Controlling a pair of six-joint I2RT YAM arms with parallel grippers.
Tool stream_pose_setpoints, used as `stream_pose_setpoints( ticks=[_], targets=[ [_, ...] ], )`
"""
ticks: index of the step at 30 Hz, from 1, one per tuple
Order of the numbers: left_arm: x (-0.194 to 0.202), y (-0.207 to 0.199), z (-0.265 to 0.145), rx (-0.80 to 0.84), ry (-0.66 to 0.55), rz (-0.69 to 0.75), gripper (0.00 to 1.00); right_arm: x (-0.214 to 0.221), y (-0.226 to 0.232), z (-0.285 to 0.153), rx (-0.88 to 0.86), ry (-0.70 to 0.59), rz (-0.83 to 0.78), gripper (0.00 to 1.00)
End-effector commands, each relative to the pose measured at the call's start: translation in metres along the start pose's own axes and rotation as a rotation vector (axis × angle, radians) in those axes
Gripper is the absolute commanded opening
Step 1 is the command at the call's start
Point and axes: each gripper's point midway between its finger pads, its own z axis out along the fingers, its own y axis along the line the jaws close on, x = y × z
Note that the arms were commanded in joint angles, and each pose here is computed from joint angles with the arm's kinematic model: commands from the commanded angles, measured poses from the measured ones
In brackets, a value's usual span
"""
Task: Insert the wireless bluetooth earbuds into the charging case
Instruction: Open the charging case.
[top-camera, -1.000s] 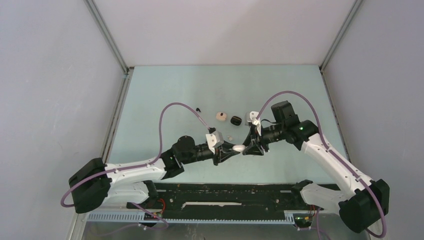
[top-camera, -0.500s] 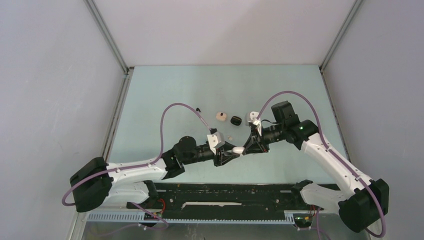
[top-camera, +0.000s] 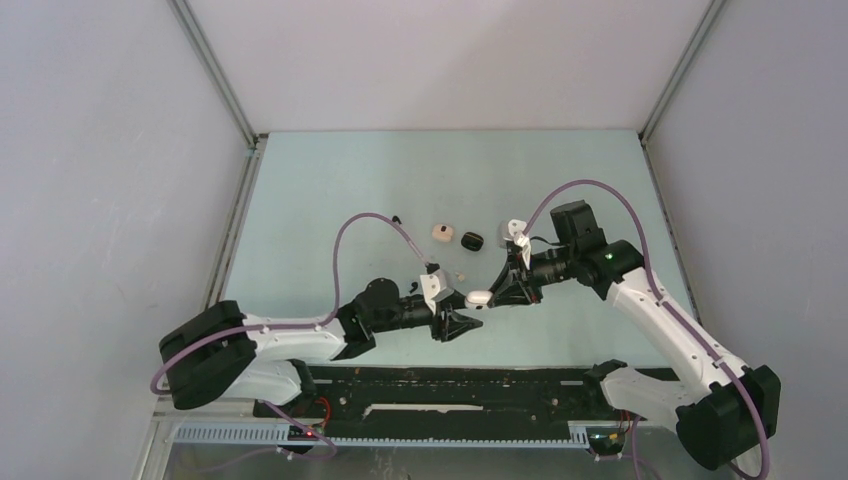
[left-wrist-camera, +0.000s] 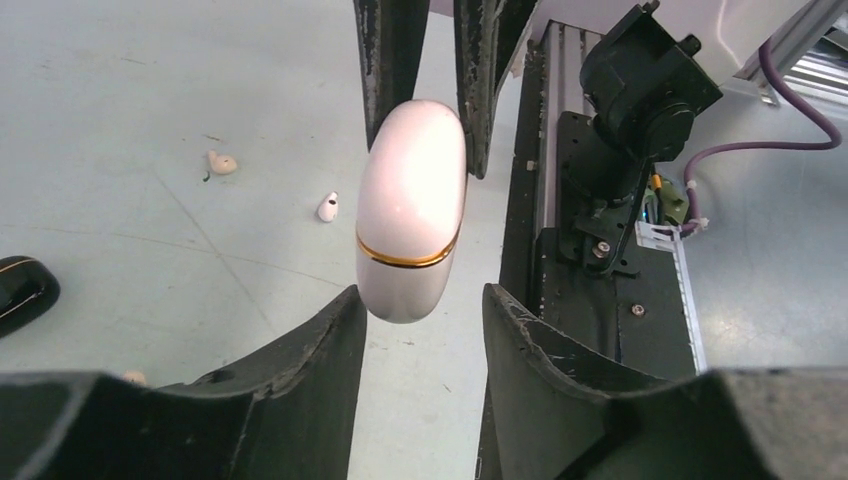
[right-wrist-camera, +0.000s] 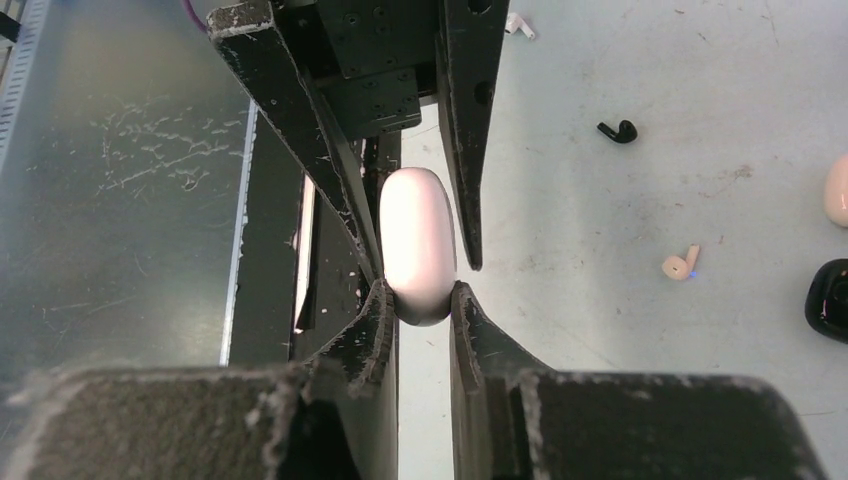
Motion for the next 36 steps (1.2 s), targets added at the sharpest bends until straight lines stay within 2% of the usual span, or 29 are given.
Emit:
stream_pose_setpoints(
  ticks=[1, 10, 21, 29, 36],
  targets=[
    [-0.030, -0.012, 0.008, 0.069, -0.103, 0.018, 0.51, -0.012, 0.003, -0.003, -0.011, -0.034, -0.052, 0.00],
    [-0.039, -0.006, 0.001, 0.022, -0.159, 0.016, 0.48, -0.008, 0.002, -0.002, -0.014, -0.021, -0.049, 0.00],
    [-0.044, -0.008, 0.003, 0.045, -0.169, 0.018, 0.37, -0.006, 0.001, -0.001, -0.017, -0.016, -0.036, 0.02],
    [-0.047, -0.009, 0.004, 0.050, -0.179, 0.019, 0.38, -0.004, -0.001, 0.001, -0.014, -0.009, -0.019, 0.03],
    [-0.045, -0.011, 0.006, 0.068, -0.168, 0.018, 0.28, -0.003, -0.003, 0.002, -0.012, -0.003, 0.000, 0.05]
  ],
)
